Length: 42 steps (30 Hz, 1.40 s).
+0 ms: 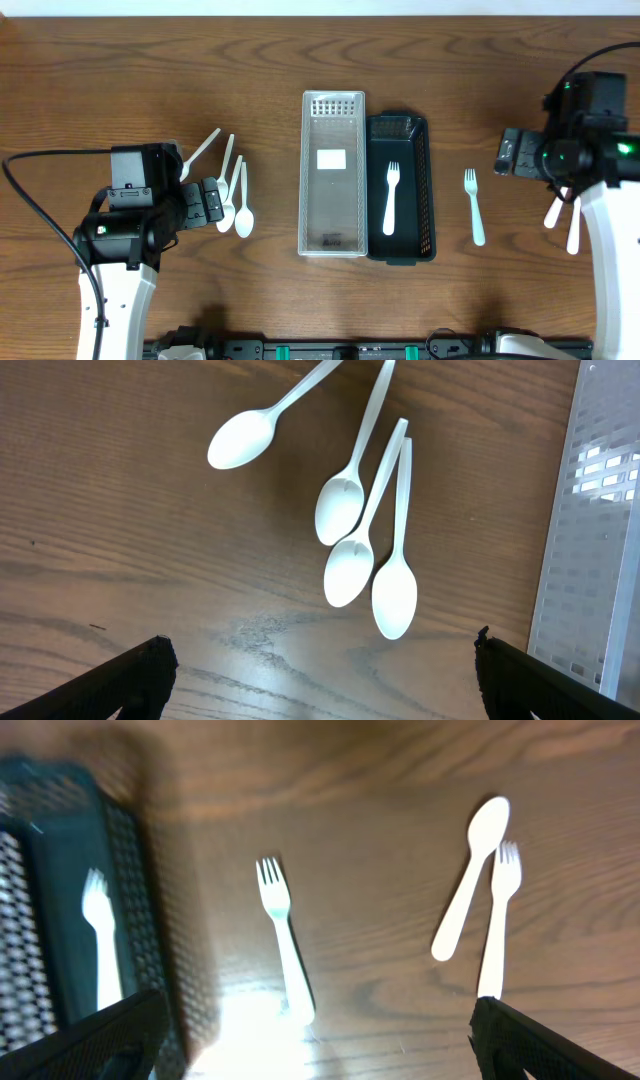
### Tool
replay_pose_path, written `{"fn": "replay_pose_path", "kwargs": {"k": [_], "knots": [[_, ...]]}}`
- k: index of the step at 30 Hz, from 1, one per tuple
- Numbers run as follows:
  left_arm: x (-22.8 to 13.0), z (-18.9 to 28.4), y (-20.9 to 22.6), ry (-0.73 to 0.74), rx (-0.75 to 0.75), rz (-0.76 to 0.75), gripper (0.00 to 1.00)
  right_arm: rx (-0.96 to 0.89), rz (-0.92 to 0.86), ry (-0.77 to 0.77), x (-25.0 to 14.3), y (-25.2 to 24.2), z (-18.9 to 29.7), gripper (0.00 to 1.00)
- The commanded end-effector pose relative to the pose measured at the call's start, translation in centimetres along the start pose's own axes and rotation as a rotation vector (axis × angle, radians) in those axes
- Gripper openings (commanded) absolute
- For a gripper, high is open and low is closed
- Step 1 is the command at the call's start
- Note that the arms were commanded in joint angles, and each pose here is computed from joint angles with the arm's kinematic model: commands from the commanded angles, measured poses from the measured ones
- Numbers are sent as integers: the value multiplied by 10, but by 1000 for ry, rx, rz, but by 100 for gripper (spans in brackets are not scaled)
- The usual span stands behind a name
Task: Pack container
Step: 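Move the right gripper back and grasp the next white fork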
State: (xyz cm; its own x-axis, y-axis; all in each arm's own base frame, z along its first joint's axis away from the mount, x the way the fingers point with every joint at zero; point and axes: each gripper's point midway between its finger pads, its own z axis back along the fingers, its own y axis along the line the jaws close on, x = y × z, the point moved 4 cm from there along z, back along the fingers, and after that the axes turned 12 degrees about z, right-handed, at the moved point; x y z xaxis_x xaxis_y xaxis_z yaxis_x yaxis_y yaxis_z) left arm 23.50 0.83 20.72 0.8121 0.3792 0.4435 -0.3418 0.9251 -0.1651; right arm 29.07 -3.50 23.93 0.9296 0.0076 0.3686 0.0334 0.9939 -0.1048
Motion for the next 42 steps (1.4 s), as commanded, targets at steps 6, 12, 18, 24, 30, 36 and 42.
{"fn": "replay_pose_path", "kwargs": {"k": [6, 12, 18, 24, 30, 36, 42], "knots": [[5, 4, -2, -11, -13, 9, 97, 72, 137, 248, -17, 13, -80, 99], [5, 4, -2, -11, -13, 9, 97, 97, 163, 402, -33, 18, -128, 99], [4, 4, -2, -10, -13, 9, 97, 106, 173, 477, -41, 20, -158, 99], [5, 4, -2, -11, -13, 9, 97, 109, 224, 513, -45, 25, -178, 99], [5, 4, -2, -11, -13, 9, 97, 60, 295, 537, -48, 30, -191, 99], [5, 4, -2, -11, -13, 9, 98, 64, 322, 567, -54, 39, -202, 99], [4, 4, -2, -10, -13, 9, 97, 64, 321, 574, -55, 40, -204, 85]]}}
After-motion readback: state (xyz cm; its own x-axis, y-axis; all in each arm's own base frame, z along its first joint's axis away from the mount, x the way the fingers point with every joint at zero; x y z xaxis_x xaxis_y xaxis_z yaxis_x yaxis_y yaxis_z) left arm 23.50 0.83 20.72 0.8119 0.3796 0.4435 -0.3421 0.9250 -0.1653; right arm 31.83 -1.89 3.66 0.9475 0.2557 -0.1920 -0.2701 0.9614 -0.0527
